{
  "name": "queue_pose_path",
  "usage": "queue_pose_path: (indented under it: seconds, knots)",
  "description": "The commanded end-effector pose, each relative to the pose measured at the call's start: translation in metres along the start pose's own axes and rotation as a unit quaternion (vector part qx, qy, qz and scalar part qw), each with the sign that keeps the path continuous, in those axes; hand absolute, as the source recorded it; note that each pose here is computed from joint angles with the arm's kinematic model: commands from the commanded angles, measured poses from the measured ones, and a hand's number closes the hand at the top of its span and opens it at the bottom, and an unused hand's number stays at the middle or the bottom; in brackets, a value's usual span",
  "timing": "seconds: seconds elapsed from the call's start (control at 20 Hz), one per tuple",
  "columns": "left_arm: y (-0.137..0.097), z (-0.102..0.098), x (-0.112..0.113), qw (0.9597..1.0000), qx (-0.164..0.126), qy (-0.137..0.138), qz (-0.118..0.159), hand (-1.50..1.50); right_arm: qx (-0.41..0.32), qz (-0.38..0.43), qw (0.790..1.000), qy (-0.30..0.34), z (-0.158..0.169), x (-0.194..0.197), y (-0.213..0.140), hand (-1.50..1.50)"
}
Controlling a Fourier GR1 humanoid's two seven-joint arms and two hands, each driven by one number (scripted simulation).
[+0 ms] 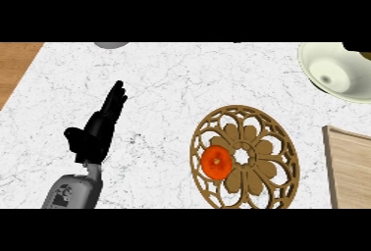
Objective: Pick the lemon from the placemat and place it in the bowl
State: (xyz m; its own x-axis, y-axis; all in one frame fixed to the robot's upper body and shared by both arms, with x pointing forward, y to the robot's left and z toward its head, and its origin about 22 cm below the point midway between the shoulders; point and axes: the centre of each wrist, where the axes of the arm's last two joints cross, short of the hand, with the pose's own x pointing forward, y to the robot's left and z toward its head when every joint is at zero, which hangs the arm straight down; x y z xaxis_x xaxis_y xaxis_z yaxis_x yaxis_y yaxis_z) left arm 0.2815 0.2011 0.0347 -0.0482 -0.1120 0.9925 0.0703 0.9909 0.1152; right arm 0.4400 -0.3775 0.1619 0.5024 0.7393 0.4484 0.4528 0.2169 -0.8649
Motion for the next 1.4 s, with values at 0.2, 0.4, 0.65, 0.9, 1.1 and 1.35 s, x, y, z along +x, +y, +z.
queue_pose_path:
  seconds: [0.2, 0.4, 0.65, 0.9, 1.1, 1.35]
  knots:
    - [-0.011, -0.008, 0.001, 1.0, -0.007, -0.004, 0.001, 0.0, 0.104, -0.106, 0.989, 0.029, -0.004, -0.039, 0.001, -1.5]
    - [0.005, 0.001, -0.003, 0.9999, 0.007, -0.007, -0.003, 0.0, 0.105, -0.153, 0.982, -0.016, 0.0, -0.064, 0.006, -1.5]
    - [-0.006, 0.004, -0.003, 0.9999, 0.003, -0.001, 0.011, 0.0, 0.018, -0.215, 0.975, -0.046, 0.009, -0.068, 0.02, -1.5]
    - [0.004, 0.002, -0.001, 0.9999, 0.012, -0.001, 0.0, 0.0, -0.022, -0.28, 0.959, -0.029, -0.014, -0.058, -0.022, -1.5]
    - [0.019, 0.001, -0.003, 0.9999, 0.012, 0.003, -0.001, 0.0, -0.007, -0.323, 0.946, -0.011, -0.013, -0.055, -0.019, -1.5]
    - [0.013, 0.004, -0.013, 0.9997, 0.017, 0.018, 0.0, 0.0, 0.004, -0.385, 0.923, -0.007, -0.011, -0.102, -0.025, -1.5]
